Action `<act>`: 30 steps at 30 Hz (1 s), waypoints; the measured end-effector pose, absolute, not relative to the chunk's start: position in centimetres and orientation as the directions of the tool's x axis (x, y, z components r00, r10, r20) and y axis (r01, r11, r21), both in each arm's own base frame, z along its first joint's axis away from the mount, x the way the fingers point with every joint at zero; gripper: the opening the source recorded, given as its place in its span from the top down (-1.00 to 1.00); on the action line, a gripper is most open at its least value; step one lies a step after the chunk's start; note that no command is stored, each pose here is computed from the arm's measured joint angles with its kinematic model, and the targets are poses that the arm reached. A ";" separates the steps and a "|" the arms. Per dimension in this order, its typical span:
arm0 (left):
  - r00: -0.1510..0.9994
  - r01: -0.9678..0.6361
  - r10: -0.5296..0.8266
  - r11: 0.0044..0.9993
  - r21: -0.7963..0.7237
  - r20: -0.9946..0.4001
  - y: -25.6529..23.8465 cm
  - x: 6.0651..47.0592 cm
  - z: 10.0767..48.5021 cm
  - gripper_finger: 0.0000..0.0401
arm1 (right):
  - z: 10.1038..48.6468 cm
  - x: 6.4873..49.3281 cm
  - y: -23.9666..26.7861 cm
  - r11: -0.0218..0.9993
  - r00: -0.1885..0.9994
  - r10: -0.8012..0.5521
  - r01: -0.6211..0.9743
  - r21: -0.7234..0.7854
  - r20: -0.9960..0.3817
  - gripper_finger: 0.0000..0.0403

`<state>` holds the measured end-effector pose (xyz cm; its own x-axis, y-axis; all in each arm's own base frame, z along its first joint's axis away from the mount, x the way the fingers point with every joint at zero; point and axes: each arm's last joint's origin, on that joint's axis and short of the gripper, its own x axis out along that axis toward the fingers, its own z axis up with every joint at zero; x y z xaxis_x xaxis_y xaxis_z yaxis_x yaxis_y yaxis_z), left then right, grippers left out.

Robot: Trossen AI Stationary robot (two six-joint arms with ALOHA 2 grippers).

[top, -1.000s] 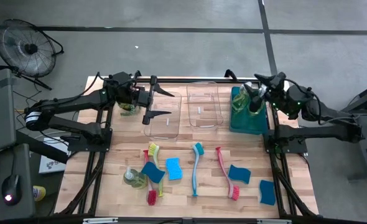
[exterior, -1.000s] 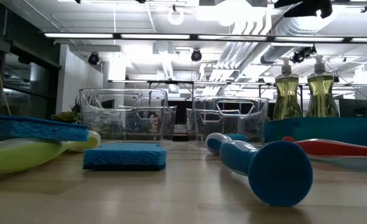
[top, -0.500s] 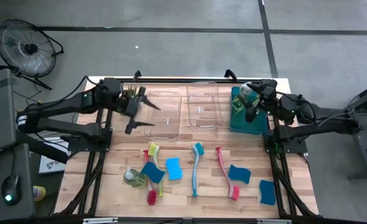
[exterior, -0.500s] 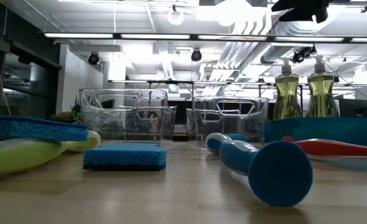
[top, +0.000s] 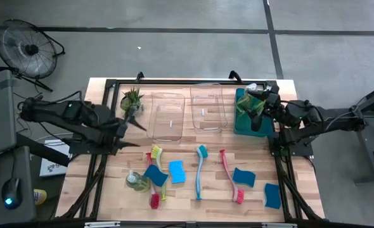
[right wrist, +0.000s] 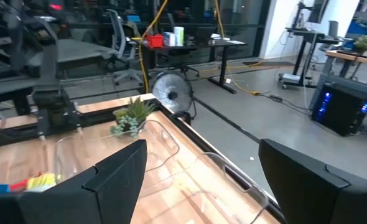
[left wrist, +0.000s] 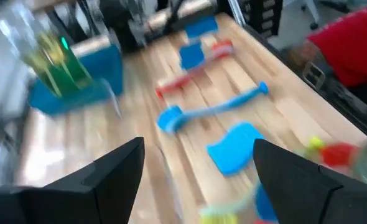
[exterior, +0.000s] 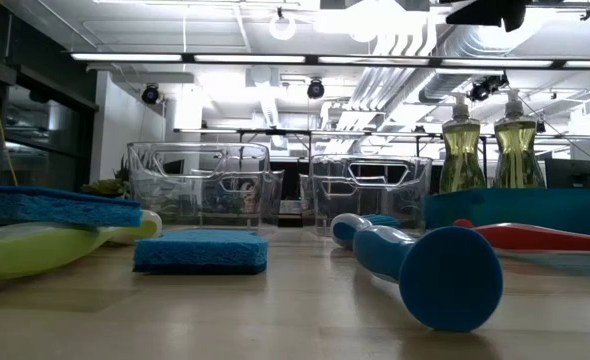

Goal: Pick & Place Kitchen Sink Supplies
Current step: Put the green dishwashing liquid dispenser into the blue bin

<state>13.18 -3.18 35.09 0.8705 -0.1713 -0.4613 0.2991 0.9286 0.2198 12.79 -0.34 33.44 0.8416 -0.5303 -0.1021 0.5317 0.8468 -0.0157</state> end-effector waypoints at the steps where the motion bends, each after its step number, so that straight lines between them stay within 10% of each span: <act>1: 0.858 0.297 -0.170 0.934 0.197 -0.484 -3.4 12.8 34.9 -0.47 | 33.4 12.8 -0.3 0.850 0.845 -0.525 0.526 -0.016 -0.102 -0.51; 19: 0.571 0.372 -0.360 0.915 -0.158 -0.738 -8.7 9.6 28.5 -0.47 | 33.1 13.3 1.1 0.907 0.899 -0.420 0.420 -0.025 -0.126 -0.51; 30: 0.666 0.444 -0.413 0.889 -0.115 -0.622 -11.8 9.0 25.7 -0.47 | 32.4 14.6 1.6 0.912 0.896 -0.408 0.410 -0.023 -0.173 -0.51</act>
